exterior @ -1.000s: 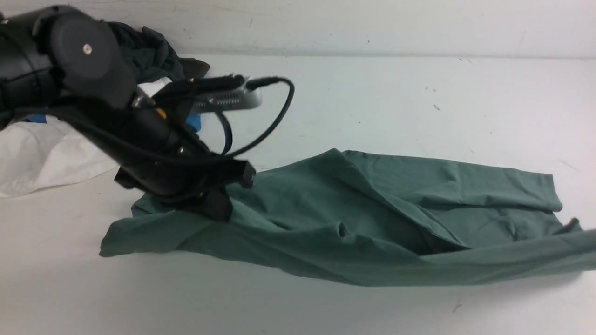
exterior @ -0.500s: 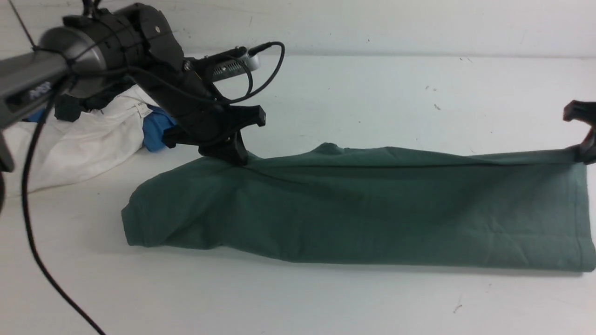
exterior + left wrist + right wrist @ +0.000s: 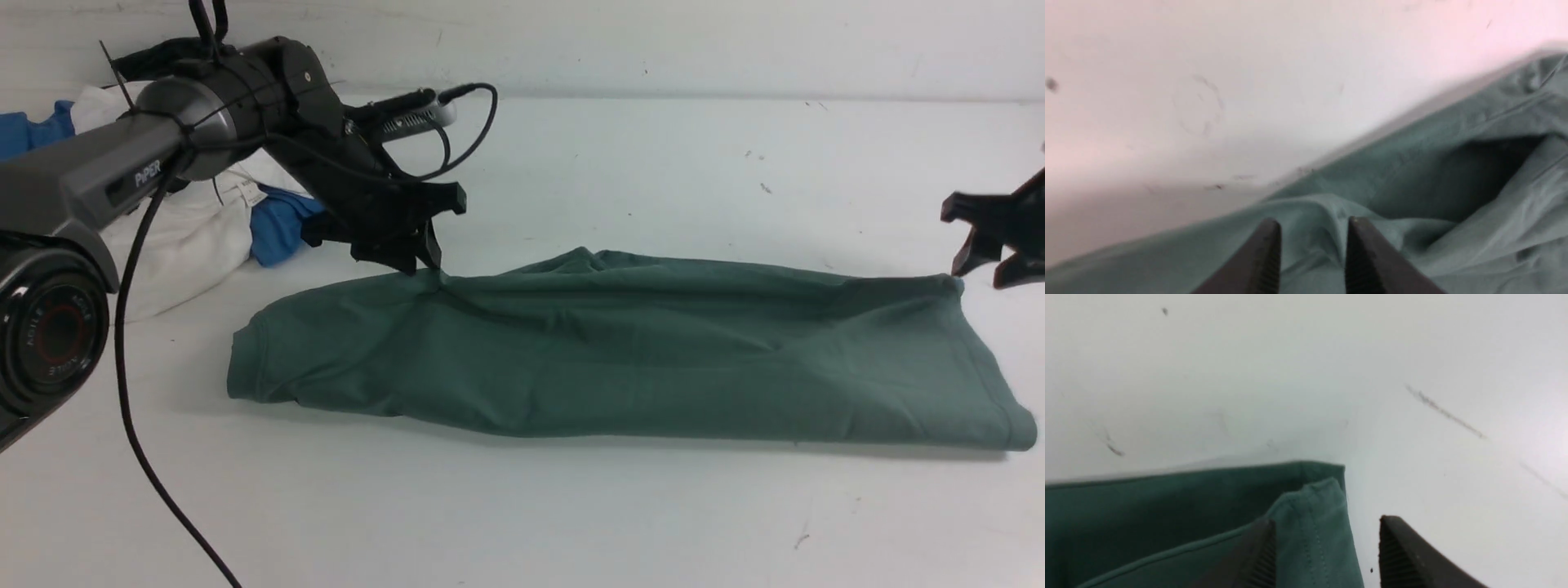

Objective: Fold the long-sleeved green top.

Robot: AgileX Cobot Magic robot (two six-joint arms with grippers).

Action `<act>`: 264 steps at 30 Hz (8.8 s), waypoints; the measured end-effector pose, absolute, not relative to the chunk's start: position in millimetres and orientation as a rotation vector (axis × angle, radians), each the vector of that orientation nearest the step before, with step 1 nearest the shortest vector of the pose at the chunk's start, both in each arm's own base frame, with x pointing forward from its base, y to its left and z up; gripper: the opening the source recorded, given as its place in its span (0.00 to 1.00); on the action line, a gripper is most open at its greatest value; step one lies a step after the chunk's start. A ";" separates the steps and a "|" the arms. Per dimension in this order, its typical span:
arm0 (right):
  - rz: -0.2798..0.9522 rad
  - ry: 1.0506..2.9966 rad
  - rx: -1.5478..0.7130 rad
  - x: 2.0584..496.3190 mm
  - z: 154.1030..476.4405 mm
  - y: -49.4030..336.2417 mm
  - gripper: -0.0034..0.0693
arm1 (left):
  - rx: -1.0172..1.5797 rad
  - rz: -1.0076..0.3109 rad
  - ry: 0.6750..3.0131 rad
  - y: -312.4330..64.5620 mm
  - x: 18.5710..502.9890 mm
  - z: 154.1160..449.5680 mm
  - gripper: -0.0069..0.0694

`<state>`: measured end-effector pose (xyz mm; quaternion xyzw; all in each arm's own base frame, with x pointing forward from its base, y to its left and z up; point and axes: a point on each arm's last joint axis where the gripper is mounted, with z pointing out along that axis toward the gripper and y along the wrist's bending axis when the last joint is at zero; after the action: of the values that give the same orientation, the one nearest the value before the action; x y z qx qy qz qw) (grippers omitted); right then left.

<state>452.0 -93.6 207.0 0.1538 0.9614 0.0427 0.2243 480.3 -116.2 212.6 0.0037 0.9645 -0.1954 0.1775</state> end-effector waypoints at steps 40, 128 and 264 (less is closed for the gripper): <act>0.270 2.655 -0.225 483.7 272.5 25.3 0.03 | 0.131 -0.290 2.930 -56.9 388.3 280.5 0.10; 0.205 2.726 -0.060 208.5 325.9 -1.4 0.03 | 0.795 -0.737 2.610 -332.2 374.3 296.7 0.76; -0.011 1.768 -0.097 54.6 181.4 3.0 0.03 | 0.232 -0.145 1.843 -12.4 50.3 180.5 0.08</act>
<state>54.6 3.0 181.4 -0.0424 0.7731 -0.0050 0.6329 50.3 -12.4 180.5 0.0998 0.7938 -0.0623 0.5967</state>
